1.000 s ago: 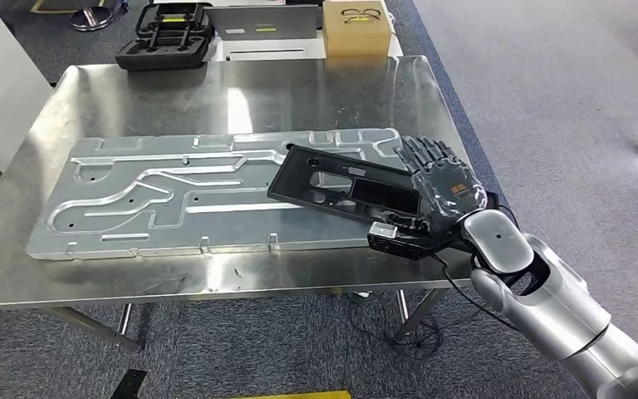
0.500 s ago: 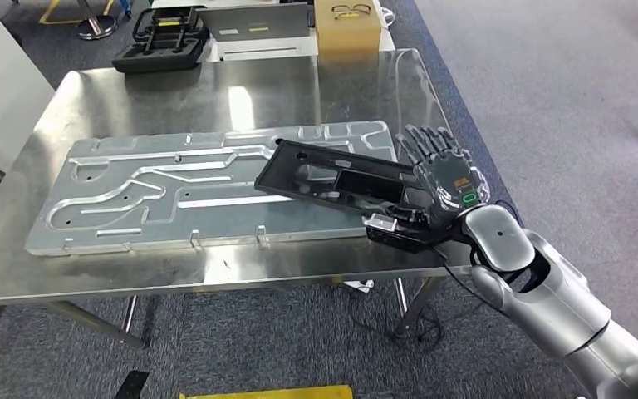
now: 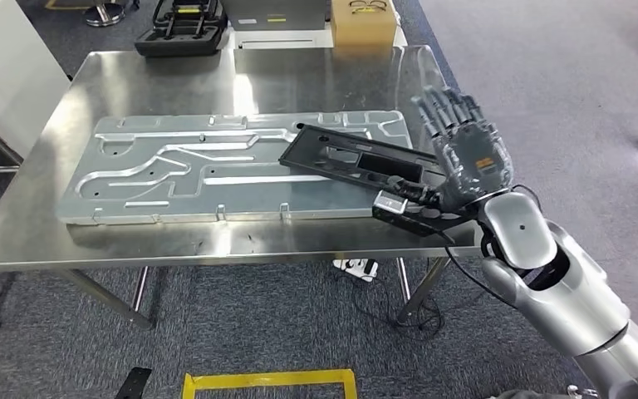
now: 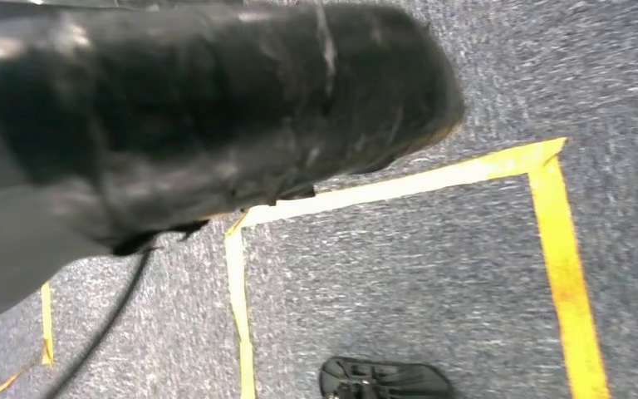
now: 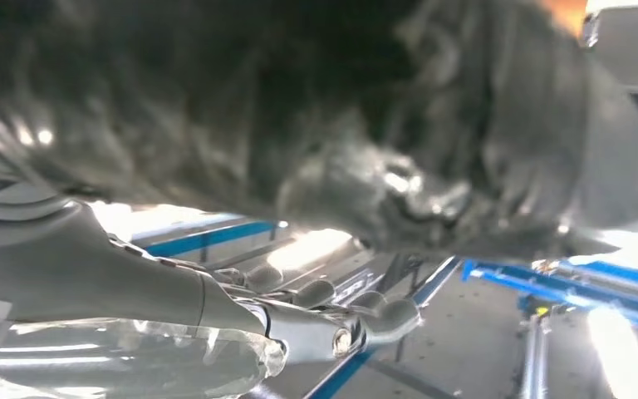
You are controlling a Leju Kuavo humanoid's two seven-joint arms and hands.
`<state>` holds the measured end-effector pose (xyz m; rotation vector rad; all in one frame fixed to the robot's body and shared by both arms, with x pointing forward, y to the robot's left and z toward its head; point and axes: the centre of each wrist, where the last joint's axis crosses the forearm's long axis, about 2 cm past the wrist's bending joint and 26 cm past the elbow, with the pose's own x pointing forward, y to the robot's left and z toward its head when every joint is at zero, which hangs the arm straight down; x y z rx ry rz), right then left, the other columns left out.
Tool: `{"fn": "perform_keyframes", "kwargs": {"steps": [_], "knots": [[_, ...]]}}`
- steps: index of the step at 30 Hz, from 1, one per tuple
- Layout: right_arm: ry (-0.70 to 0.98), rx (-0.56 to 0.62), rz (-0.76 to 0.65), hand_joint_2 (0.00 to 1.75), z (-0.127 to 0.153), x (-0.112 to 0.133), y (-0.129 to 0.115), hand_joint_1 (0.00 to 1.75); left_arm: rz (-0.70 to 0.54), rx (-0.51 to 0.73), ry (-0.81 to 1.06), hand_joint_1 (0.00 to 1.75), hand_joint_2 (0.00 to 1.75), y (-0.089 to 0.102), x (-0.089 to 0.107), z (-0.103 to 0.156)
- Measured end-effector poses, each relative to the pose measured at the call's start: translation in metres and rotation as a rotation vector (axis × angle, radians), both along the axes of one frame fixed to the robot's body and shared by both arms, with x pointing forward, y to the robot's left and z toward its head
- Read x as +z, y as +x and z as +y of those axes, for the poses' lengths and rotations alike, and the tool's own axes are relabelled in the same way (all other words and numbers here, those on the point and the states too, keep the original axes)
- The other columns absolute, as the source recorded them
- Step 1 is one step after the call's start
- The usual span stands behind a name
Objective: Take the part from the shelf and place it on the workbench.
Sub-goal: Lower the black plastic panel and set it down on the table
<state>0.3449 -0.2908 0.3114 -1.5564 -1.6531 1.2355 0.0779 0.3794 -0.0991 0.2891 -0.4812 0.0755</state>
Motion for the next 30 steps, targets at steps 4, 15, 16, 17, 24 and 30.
{"fn": "perform_keyframes", "kwargs": {"steps": [4,15,16,17,24,30], "knots": [[-0.003,-0.016,-0.016,0.0,-0.006,0.007,-0.003,0.0,0.001,-0.001,-0.007,0.0,0.0,0.0,-0.001,-0.004],[-0.003,-0.057,-0.092,0.0,-0.015,0.03,-0.01,0.0,0.0,-0.002,-0.016,0.0,0.0,-0.002,-0.002,-0.01],[0.003,-0.062,-0.102,0.0,-0.016,0.032,-0.011,0.0,0.001,-0.002,-0.017,0.0,0.0,-0.002,-0.002,-0.01],[0.012,-0.069,-0.11,0.0,-0.018,0.034,-0.011,0.0,0.002,-0.003,-0.018,0.0,0.0,-0.002,-0.002,-0.011],[0.132,-0.1,-0.176,0.0,-0.032,0.048,-0.018,0.0,0.001,-0.011,-0.025,0.0,0.0,0.001,-0.002,-0.017],[0.25,-0.122,-0.202,0.0,-0.041,0.045,-0.022,0.0,0.007,-0.008,-0.019,0.0,0.0,0.0,-0.002,-0.017]]}}
